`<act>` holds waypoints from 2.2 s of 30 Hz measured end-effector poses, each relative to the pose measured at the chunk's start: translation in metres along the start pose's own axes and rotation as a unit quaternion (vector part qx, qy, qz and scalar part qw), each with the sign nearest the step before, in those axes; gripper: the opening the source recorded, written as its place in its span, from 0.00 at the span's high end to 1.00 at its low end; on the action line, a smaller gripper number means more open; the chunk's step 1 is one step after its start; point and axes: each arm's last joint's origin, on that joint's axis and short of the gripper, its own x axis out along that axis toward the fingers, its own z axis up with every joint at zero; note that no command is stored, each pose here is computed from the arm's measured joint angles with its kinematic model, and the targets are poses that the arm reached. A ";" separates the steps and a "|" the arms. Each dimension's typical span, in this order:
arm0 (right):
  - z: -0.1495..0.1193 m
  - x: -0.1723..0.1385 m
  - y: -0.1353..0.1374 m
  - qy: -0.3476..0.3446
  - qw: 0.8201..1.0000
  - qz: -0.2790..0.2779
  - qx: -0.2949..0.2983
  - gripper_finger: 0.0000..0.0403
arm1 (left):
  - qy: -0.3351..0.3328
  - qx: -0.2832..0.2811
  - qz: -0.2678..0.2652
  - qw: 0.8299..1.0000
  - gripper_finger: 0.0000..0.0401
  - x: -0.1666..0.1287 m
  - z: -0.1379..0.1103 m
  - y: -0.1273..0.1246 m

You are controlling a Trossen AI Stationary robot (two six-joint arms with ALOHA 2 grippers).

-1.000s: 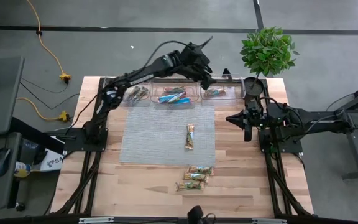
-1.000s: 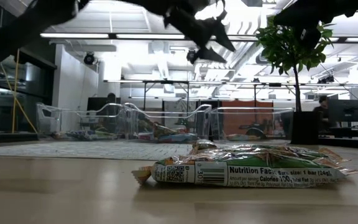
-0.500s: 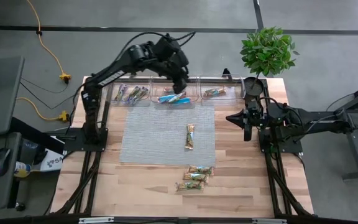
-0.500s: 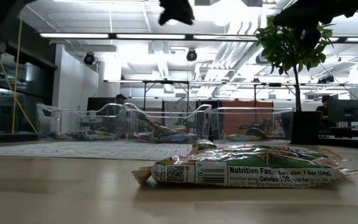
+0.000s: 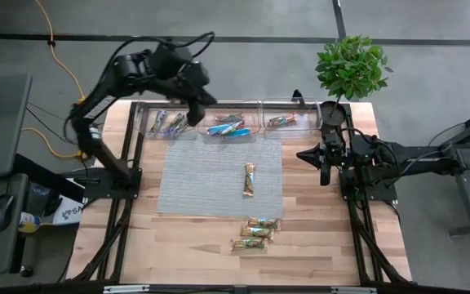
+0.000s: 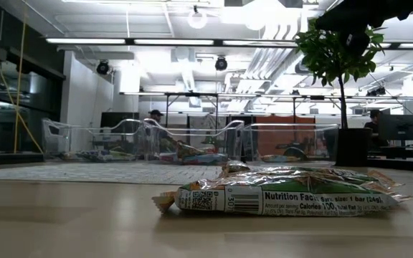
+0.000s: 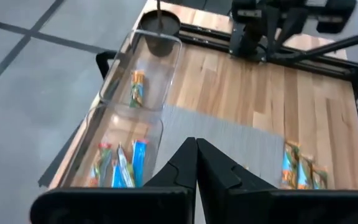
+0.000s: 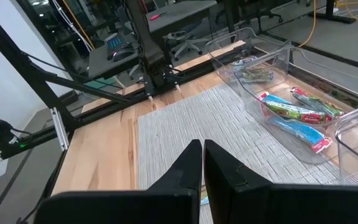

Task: Pick and place Granola Bars by type
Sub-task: Put the yellow granola bar into the right transparent bin

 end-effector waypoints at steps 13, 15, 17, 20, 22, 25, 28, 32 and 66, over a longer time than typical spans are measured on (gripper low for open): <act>0.000 0.000 0.000 0.000 1.000 0.000 -0.005 1.00 | -0.164 -0.114 -0.045 0.979 1.00 0.007 -0.156 -0.009; 0.000 0.000 0.000 0.000 1.000 0.000 -0.003 1.00 | -0.199 -0.128 -0.078 0.969 1.00 0.015 -0.182 -0.011; 0.000 0.000 0.000 0.000 1.000 0.000 0.002 1.00 | -0.216 -0.139 -0.104 0.961 1.00 0.025 -0.204 -0.012; 0.000 0.000 0.000 -0.001 1.000 -0.002 0.012 1.00 | -0.202 -0.174 -0.101 0.958 1.00 0.038 -0.239 -0.011; 0.000 0.000 -0.001 -0.004 1.000 -0.010 0.017 1.00 | -0.207 -0.188 -0.096 0.955 1.00 0.045 -0.257 -0.011; 0.001 0.000 -0.002 -0.012 0.999 -0.026 0.027 1.00 | -0.236 -0.196 -0.105 0.946 1.00 0.051 -0.278 -0.011; 0.001 0.000 -0.002 -0.019 0.998 -0.040 0.038 1.00 | -0.272 -0.201 -0.115 0.934 1.00 0.054 -0.295 -0.012; 0.002 0.000 -0.003 -0.033 0.996 -0.058 0.051 1.00 | -0.307 -0.204 -0.136 0.919 1.00 0.058 -0.315 -0.013; 0.005 -0.001 -0.005 -0.068 0.989 -0.103 0.079 1.00 | -0.295 0.009 -0.123 0.948 1.00 0.082 -0.364 -0.059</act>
